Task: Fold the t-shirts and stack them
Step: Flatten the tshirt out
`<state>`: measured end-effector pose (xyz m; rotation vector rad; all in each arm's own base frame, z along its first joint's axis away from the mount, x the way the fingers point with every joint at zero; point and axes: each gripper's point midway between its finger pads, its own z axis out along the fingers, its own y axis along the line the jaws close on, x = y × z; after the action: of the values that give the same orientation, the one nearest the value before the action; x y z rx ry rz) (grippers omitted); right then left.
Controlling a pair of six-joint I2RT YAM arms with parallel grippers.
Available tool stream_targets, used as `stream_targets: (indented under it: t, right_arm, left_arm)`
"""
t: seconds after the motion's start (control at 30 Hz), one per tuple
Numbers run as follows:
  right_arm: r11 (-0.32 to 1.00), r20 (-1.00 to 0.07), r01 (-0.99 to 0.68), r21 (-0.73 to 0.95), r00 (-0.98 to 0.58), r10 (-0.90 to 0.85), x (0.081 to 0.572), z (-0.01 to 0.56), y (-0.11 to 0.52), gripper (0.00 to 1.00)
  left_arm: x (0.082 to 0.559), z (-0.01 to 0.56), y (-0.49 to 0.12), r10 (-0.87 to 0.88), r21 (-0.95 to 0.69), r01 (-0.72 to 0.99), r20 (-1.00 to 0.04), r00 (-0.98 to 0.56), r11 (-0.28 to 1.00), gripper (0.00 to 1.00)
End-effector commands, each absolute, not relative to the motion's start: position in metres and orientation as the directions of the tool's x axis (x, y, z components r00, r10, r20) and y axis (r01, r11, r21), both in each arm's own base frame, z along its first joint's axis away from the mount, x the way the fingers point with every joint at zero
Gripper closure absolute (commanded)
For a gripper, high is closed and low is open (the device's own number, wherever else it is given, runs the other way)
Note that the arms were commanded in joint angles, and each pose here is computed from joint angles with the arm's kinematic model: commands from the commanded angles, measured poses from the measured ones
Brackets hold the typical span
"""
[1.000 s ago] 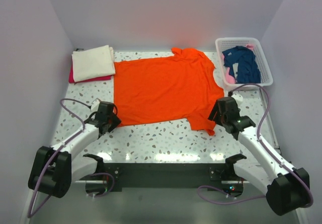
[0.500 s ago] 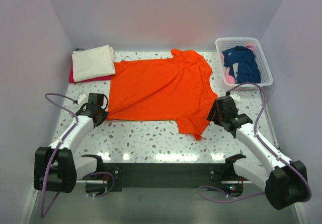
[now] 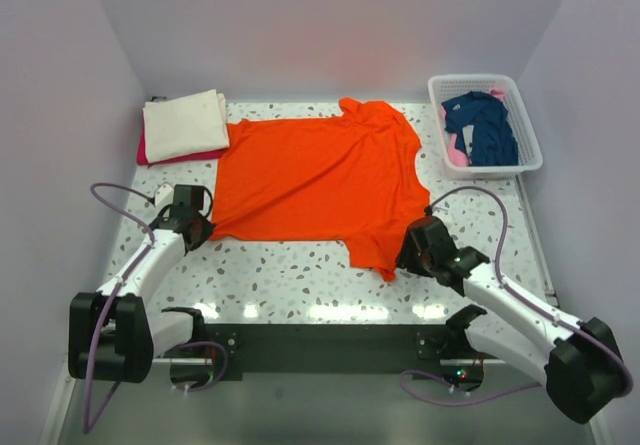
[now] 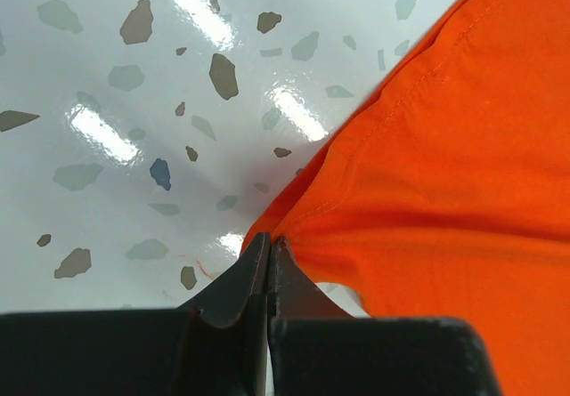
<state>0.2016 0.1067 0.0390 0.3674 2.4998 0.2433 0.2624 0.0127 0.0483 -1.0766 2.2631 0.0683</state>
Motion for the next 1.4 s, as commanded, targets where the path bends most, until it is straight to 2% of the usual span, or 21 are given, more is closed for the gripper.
stream_targets:
  t: [0.0, 0.27, 0.83, 0.87, 1.0, 1.07, 1.23, 1.37]
  right_arm:
    - [0.904, -0.531, 0.263, 0.336, -0.740, 0.413, 0.195, 0.042, 0.110, 0.53]
    - [0.879, -0.493, 0.228, 0.418, -0.756, 0.430, 0.180, 0.044, 0.126, 0.57]
    - [0.915, -0.509, 0.205, 0.348, -0.778, 0.368, 0.170, 0.028, 0.139, 0.64]
    - [0.915, -0.518, 0.205, 0.348, -0.771, 0.370, 0.173, 0.031, 0.139, 0.66]
    - [0.929, -0.574, 0.199, 0.311, -0.740, 0.351, 0.185, 0.049, 0.134, 0.92]
    - [0.947, -0.619, 0.188, 0.259, -0.721, 0.312, 0.193, 0.068, 0.127, 0.99]
    - [0.984, -0.704, 0.148, 0.102, -0.688, 0.176, 0.207, 0.125, 0.108, 1.00]
    - [0.991, -0.699, 0.133, -0.004, -0.709, 0.092, 0.207, 0.142, 0.098, 1.00]
  left_arm:
    - [0.269, 0.056, 0.012, -0.675, -0.243, -0.691, -0.575, -0.462, 0.680, 1.00]
    - [0.272, 0.060, 0.010, -0.669, -0.252, -0.678, -0.579, -0.466, 0.690, 1.00]
    - [0.273, 0.059, 0.009, -0.666, -0.252, -0.671, -0.576, -0.475, 0.697, 1.00]
    - [0.273, 0.059, 0.009, -0.664, -0.251, -0.670, -0.576, -0.476, 0.698, 1.00]
    - [0.274, 0.060, 0.009, -0.663, -0.253, -0.668, -0.578, -0.477, 0.700, 1.00]
    - [0.274, 0.060, 0.009, -0.659, -0.248, -0.666, -0.579, -0.480, 0.703, 1.00]
    - [0.276, 0.063, 0.010, -0.655, -0.249, -0.662, -0.585, -0.479, 0.707, 1.00]
    - [0.277, 0.063, 0.009, -0.655, -0.250, -0.659, -0.581, -0.484, 0.709, 1.00]
